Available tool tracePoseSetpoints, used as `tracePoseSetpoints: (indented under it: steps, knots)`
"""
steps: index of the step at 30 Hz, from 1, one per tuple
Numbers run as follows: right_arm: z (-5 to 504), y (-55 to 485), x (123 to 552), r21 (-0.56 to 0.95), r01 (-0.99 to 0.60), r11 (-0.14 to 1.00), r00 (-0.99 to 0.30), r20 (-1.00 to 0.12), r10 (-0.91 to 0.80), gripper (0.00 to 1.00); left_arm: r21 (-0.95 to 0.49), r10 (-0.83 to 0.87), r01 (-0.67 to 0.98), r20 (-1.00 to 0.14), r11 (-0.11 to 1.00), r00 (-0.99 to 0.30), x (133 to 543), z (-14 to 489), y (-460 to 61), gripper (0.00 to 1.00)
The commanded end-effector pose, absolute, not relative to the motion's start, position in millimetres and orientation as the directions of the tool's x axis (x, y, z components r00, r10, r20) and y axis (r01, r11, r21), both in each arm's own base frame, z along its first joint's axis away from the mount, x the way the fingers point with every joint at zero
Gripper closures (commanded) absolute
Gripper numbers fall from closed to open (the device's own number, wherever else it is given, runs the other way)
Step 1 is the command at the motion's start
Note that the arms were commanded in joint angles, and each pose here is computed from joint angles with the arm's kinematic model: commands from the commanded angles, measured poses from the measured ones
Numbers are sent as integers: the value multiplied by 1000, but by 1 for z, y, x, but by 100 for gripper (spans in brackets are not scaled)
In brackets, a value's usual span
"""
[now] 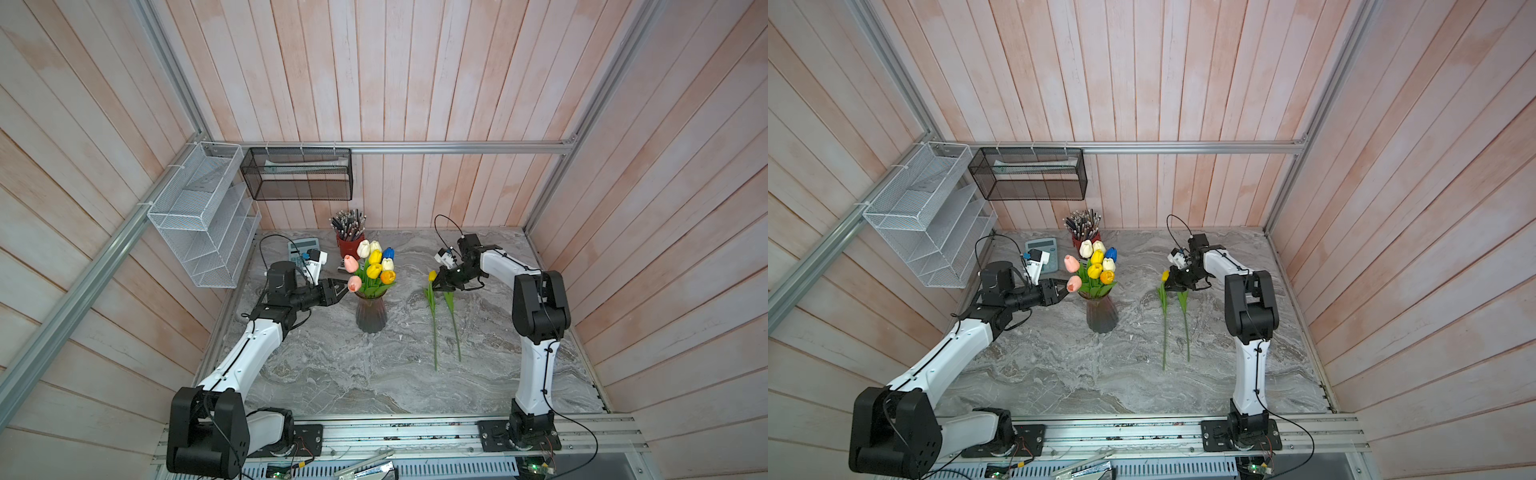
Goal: Pick out yellow flowers from the vase
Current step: Place the flower at the center of the board.
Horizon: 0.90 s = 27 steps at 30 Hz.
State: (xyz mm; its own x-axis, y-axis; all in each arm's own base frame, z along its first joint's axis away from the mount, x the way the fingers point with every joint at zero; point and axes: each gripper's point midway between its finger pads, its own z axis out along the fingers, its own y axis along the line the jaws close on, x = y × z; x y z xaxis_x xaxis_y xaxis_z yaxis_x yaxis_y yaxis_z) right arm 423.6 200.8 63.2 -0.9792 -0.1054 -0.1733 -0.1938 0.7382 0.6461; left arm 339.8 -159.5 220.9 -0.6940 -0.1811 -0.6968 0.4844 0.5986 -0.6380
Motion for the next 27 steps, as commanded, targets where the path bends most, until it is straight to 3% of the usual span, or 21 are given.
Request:
tracePoseSetpoints:
  steps: [1, 27]
  knots:
    - [55, 199, 431, 646, -187, 740, -980, -178, -91, 99, -630, -167, 494, -702, 599, -692, 339, 218, -158, 52]
    - [57, 186, 424, 574, -187, 797, -977, -194, -89, 81, -631, -168, 487, -698, 604, -696, 338, 218, -156, 52]
